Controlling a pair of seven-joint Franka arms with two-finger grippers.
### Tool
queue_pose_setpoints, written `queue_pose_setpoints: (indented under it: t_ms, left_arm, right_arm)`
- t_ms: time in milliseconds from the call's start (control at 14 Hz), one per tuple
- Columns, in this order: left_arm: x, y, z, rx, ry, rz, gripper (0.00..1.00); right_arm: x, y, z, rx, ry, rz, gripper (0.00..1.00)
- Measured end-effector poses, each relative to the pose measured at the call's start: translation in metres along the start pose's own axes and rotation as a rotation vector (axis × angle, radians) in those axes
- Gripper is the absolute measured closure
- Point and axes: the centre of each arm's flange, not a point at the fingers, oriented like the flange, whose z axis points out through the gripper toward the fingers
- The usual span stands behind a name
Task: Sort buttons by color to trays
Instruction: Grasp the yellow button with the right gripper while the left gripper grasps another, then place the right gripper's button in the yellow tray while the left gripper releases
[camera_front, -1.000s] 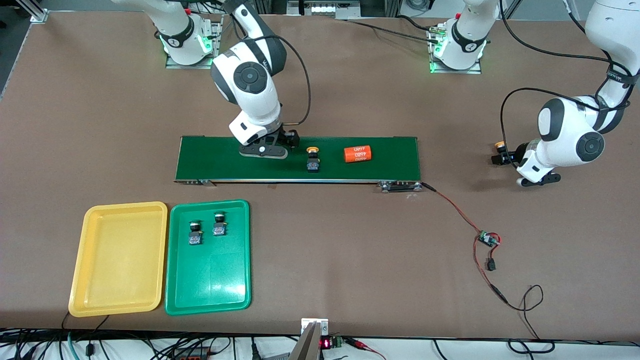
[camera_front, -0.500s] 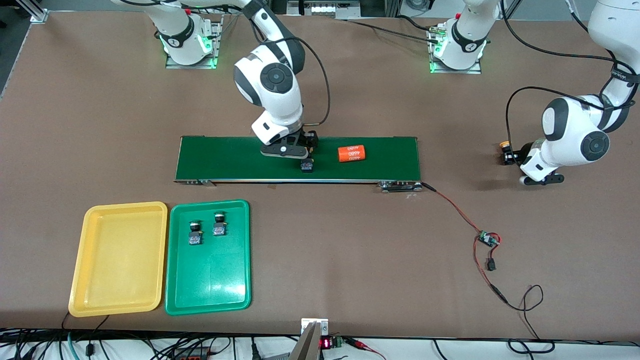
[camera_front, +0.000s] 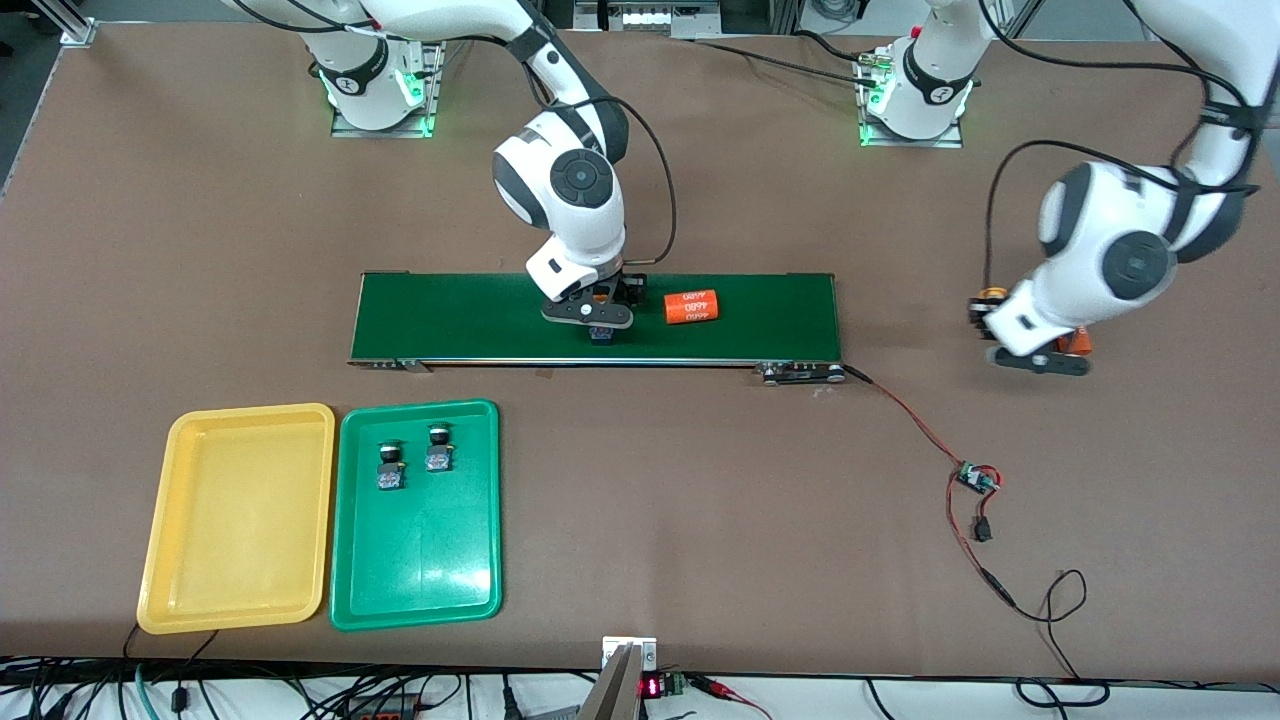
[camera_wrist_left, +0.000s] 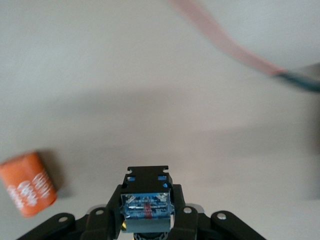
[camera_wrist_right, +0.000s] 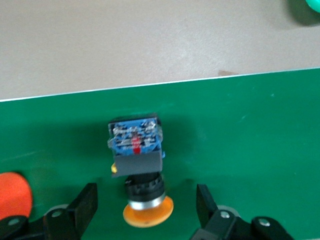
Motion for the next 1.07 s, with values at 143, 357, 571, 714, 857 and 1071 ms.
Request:
queue_pose_setpoints:
  t_ms: [143,357,571,714,857,1071]
  left_arm:
    - [0.014,0.057,-0.034,0.014,0.067,0.076,0.59]
    - [0.021,0.109,-0.054,-0.079,0.096,0.077,0.59]
    - [0.020,0.154,-0.038,-0.129,0.060,0.073,0.59]
    - [0.019,0.184,-0.023,-0.139,0.031,0.046,0.59]
    - [0.020,0.212,-0.013,-0.150,0.008,-0.022,0.59]
    - [0.027,0.226,-0.006,-0.167,-0.013,-0.097,0.59]
  right_arm:
    - [0.004,0.003,0.009,-0.022,0.012,-0.012,0.19]
    - [0.010,0.005,0.014,-0.027,0.026,-0.017,0.50]
    - [0.029,0.015,0.006,-0.020,0.039,-0.022,0.59]
    - [0.057,0.035,-0.008,-0.015,0.052,0.001,0.59]
    - [0.089,0.066,-0.031,-0.026,0.050,0.000,0.59]
    - [0.150,0.139,-0.066,-0.048,0.034,-0.034,0.59]
